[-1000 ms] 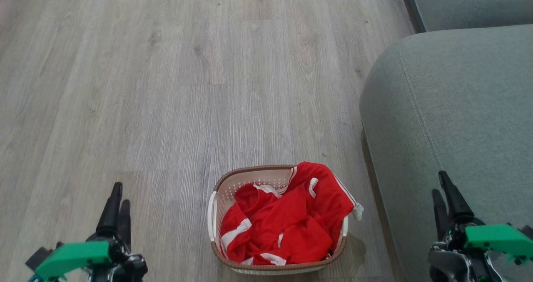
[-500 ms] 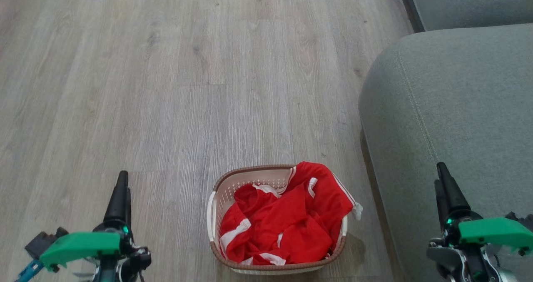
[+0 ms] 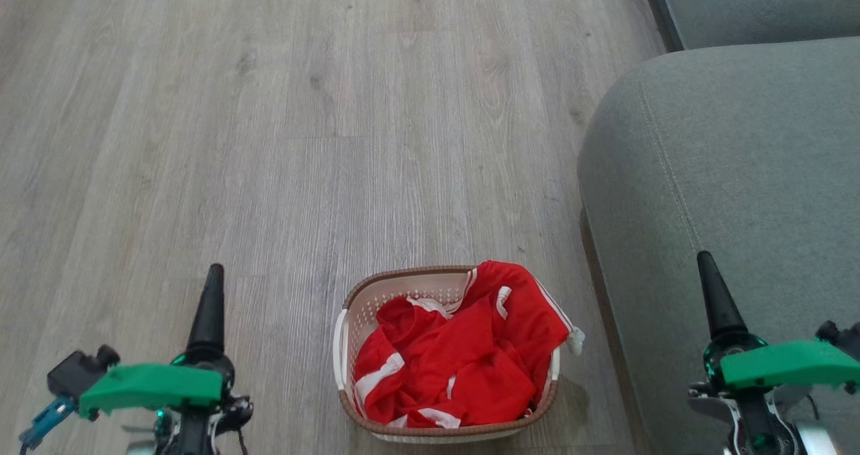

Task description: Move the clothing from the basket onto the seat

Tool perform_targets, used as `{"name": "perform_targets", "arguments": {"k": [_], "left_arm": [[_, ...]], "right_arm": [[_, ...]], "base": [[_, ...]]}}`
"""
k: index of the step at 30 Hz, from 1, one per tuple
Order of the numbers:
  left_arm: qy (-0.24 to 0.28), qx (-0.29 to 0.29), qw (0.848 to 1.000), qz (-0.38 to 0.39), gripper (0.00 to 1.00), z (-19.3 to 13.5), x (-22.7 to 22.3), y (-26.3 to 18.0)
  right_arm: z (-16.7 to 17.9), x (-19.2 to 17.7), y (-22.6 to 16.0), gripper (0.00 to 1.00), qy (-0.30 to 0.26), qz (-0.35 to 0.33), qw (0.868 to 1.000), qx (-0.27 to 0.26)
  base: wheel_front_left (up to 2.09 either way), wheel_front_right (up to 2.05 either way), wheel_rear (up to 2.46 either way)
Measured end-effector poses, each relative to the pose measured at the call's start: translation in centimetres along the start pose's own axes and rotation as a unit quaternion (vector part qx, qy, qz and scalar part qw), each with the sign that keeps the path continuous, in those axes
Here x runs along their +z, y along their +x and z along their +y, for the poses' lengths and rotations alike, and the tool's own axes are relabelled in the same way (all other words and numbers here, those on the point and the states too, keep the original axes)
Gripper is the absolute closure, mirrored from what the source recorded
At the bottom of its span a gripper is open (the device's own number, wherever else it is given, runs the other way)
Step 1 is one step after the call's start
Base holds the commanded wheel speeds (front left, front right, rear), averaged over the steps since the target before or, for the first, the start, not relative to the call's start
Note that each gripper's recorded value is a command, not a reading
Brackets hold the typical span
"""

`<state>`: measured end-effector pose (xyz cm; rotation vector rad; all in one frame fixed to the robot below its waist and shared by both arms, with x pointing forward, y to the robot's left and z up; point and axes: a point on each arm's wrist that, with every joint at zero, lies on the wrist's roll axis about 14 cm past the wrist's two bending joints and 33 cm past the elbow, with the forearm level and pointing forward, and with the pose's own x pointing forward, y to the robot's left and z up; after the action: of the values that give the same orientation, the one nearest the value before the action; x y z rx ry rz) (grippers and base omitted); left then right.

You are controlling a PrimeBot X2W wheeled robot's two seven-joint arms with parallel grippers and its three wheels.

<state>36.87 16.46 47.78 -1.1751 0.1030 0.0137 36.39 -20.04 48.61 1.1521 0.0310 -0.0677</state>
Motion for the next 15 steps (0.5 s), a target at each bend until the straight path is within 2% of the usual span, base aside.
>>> {"name": "perform_targets", "arguments": {"k": [5, 15], "left_arm": [[0.049, -0.007, 0.999, -0.001, 0.0, -0.5, -0.1, 0.0], [0.112, -0.021, 0.993, 0.002, 0.0, -1.3, -0.6, 0.1]], "right_arm": [[0.4, -0.1, 0.1, 0.0, -0.045, 0.003, 0.999, 0.007], [0.7, -0.3, 0.1, 0.0, -0.115, 0.001, 0.993, 0.014]], "base": [[0.0, 0.0, 0.0], [0.0, 0.0, 0.0]]}}
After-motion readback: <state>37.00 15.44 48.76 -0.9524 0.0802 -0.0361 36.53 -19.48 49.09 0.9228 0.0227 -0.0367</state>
